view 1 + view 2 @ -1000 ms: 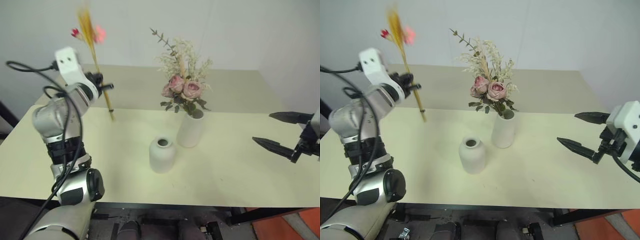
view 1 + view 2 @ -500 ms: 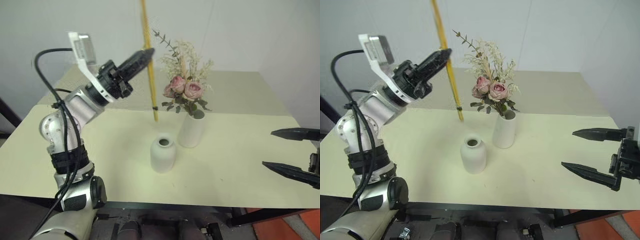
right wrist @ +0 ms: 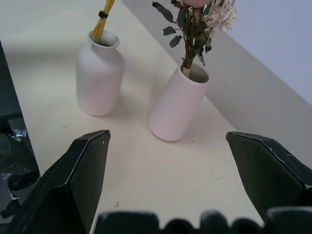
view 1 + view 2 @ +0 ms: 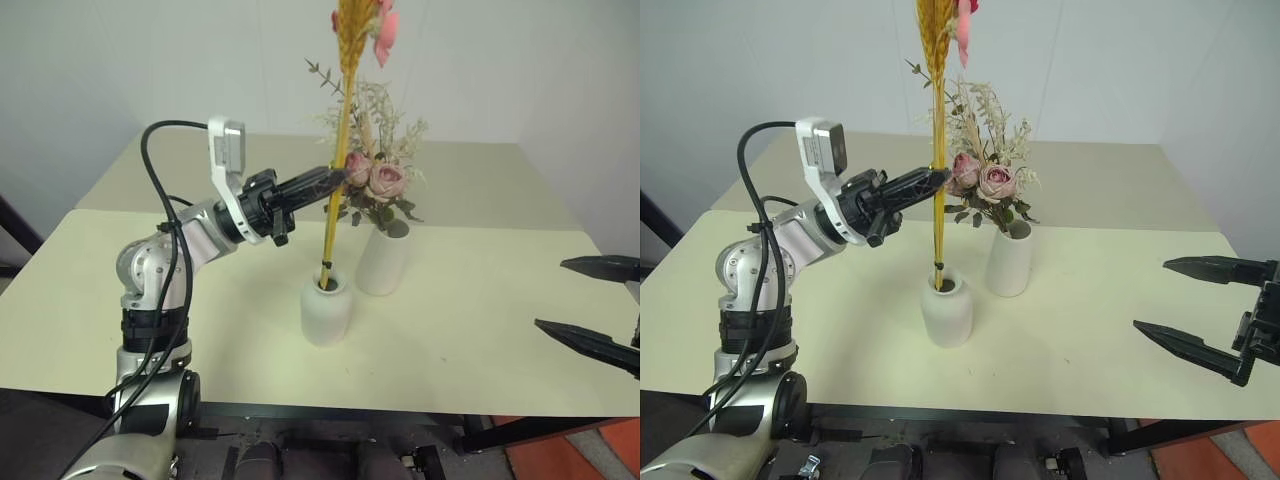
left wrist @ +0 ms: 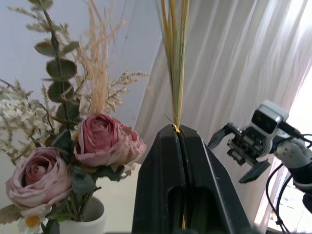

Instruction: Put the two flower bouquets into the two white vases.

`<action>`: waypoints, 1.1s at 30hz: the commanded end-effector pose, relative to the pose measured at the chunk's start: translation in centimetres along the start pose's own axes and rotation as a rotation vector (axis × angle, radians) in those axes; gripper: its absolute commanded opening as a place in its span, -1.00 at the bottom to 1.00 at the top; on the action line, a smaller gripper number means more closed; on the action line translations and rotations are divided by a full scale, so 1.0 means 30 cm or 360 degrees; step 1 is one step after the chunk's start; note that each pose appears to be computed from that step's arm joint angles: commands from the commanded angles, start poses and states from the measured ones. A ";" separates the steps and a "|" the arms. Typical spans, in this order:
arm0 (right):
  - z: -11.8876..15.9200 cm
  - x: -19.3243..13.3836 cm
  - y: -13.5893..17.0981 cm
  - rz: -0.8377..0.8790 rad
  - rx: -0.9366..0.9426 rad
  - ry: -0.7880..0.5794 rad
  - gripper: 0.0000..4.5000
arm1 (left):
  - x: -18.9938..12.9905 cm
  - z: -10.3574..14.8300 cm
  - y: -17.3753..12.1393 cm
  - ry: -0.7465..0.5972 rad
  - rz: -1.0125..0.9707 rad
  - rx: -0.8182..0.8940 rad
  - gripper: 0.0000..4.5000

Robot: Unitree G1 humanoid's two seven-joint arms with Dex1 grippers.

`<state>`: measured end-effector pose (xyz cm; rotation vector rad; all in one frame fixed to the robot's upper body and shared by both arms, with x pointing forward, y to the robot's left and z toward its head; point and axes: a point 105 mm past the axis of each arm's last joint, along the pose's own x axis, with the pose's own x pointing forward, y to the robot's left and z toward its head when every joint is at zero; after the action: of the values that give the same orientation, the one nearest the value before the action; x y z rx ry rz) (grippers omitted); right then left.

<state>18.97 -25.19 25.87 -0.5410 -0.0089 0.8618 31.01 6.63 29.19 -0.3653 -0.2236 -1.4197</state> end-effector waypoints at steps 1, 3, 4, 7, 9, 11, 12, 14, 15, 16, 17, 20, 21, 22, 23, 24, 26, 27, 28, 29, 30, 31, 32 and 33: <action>0.027 -0.015 -0.006 -0.0055 -0.0080 -0.0019 1.00 | 0.009 -0.003 -0.006 -0.0022 -0.0034 0.0067 -0.99; 0.027 -0.014 -0.007 -0.0056 -0.0083 -0.0017 1.00 | 0.017 -0.015 0.001 -0.0022 -0.0027 0.0080 -0.99; 0.027 -0.014 -0.007 -0.0057 -0.0085 -0.0015 1.00 | 0.019 -0.019 0.005 -0.0024 -0.0024 0.0082 -0.99; 0.026 -0.012 -0.009 -0.0059 -0.0090 -0.0012 1.00 | 0.021 -0.030 0.013 -0.0025 -0.0018 0.0084 -0.99; 0.025 -0.012 -0.011 -0.0062 -0.0090 -0.0012 1.00 | 0.019 -0.054 0.003 0.0028 -0.0046 0.0141 -0.99; 0.023 -0.011 -0.012 -0.0064 -0.0091 -0.0011 1.00 | 0.013 -0.075 -0.013 0.0073 -0.0089 0.0171 -0.99; 0.023 -0.011 -0.013 -0.0066 -0.0091 -0.0010 1.00 | 0.007 -0.082 -0.022 0.0088 -0.0113 0.0168 -0.99; 0.021 -0.009 -0.014 -0.0068 -0.0091 -0.0012 1.00 | -0.005 -0.087 -0.038 0.0109 -0.0159 0.0161 -0.99; 0.020 -0.008 -0.015 -0.0068 -0.0091 -0.0011 1.00 | -0.009 -0.087 -0.040 0.0114 -0.0164 0.0157 -0.99; 0.018 -0.007 -0.016 -0.0069 -0.0093 -0.0011 1.00 | -0.013 -0.088 -0.039 0.0127 -0.0158 0.0163 -0.99; 0.017 -0.006 -0.016 -0.0068 -0.0094 -0.0011 1.00 | -0.017 -0.091 -0.036 0.0140 -0.0152 0.0168 -0.90; 0.015 -0.003 -0.018 -0.0066 -0.0097 -0.0013 1.00 | -0.031 -0.101 -0.039 0.0179 -0.0170 0.0169 -0.56; 0.015 -0.002 -0.019 -0.0064 -0.0098 -0.0014 1.00 | -0.038 -0.103 -0.046 0.0194 -0.0191 0.0174 -0.41; 0.015 -0.001 -0.019 -0.0063 -0.0100 -0.0014 1.00 | -0.045 -0.101 -0.052 0.0199 -0.0201 0.0174 -0.26; 0.015 -0.001 -0.020 -0.0063 -0.0101 -0.0013 1.00 | -0.051 -0.096 -0.056 0.0199 -0.0202 0.0168 -0.10; 0.014 -0.001 -0.021 -0.0062 -0.0102 -0.0012 1.00 | -0.059 -0.091 -0.058 0.0203 -0.0197 0.0168 0.05; 0.012 -0.001 -0.024 -0.0067 -0.0120 0.0000 1.00 | -0.078 -0.083 -0.048 0.0232 -0.0147 0.0171 0.36; 0.012 -0.001 -0.024 -0.0065 -0.0126 0.0002 1.00 | -0.094 -0.082 -0.041 0.0270 -0.0117 0.0168 0.51; 0.012 0.000 -0.025 -0.0065 -0.0128 0.0008 1.00 | -0.118 -0.084 -0.034 0.0339 -0.0093 0.0200 0.67; 0.011 0.000 -0.026 -0.0067 -0.0130 0.0011 1.00 | -0.146 -0.083 -0.033 0.0395 -0.0086 0.0238 0.77; 0.011 0.000 -0.026 -0.0066 -0.0131 0.0013 1.00 | -0.179 -0.072 -0.034 0.0434 -0.0079 0.0255 0.77; 0.011 0.000 -0.028 -0.0066 -0.0131 0.0015 1.00 | -0.207 -0.057 -0.033 0.0457 -0.0063 0.0275 0.77; 0.010 0.000 -0.031 -0.0066 -0.0131 0.0018 1.00 | -0.230 -0.036 -0.030 0.0465 -0.0032 0.0301 0.77; 0.010 0.001 -0.034 -0.0067 -0.0130 0.0019 1.00 | -0.254 -0.010 -0.025 0.0467 0.0018 0.0331 0.77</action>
<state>19.67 -25.57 25.67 -0.5751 -0.0149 0.8348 29.52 12.27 24.49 -0.0252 -0.0507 -1.4219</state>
